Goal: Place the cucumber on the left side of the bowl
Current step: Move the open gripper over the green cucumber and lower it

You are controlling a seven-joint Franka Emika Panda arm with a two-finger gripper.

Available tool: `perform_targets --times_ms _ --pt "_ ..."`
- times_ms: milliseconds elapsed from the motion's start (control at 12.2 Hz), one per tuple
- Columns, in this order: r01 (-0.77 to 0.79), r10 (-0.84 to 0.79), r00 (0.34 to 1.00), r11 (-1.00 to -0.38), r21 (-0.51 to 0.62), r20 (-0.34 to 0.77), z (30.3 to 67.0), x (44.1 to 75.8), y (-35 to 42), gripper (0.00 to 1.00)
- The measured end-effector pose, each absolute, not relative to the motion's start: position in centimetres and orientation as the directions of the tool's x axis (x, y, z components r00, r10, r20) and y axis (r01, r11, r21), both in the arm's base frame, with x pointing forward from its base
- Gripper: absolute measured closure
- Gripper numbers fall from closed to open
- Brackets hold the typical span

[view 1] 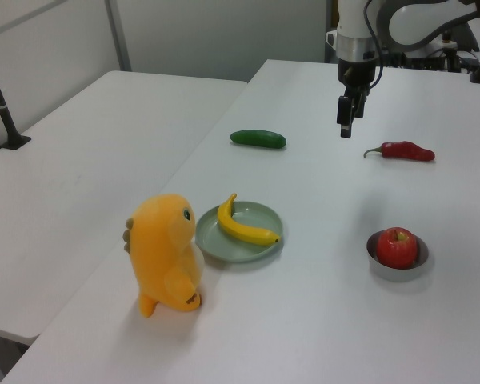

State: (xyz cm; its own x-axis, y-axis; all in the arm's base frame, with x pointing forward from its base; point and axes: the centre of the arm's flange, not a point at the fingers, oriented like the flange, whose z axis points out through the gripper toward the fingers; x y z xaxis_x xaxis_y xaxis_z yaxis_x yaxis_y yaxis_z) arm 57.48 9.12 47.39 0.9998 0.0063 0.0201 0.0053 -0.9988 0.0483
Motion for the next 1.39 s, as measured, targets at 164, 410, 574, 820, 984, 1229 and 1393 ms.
perform_targets --times_ms 164,410,574,820,984,1229,1393 --pt "0.039 0.040 0.999 -0.998 0.050 0.014 47.1 57.5 9.1 0.00" --pt "0.067 0.067 0.998 -0.996 0.052 -0.007 46.0 57.7 9.2 0.00" --pt "0.068 0.067 0.998 -0.996 0.052 -0.008 46.0 57.7 9.2 0.00" --pt "0.068 0.067 0.998 -0.996 0.052 -0.007 46.0 57.7 9.1 0.00" --pt "0.063 0.063 0.998 -0.997 0.053 -0.006 46.0 57.8 8.8 0.00" --pt "0.044 0.047 0.997 -0.998 0.046 0.068 45.9 60.5 8.1 0.00" --pt "0.017 0.022 0.991 -0.999 0.044 0.132 45.0 63.7 6.8 0.00"
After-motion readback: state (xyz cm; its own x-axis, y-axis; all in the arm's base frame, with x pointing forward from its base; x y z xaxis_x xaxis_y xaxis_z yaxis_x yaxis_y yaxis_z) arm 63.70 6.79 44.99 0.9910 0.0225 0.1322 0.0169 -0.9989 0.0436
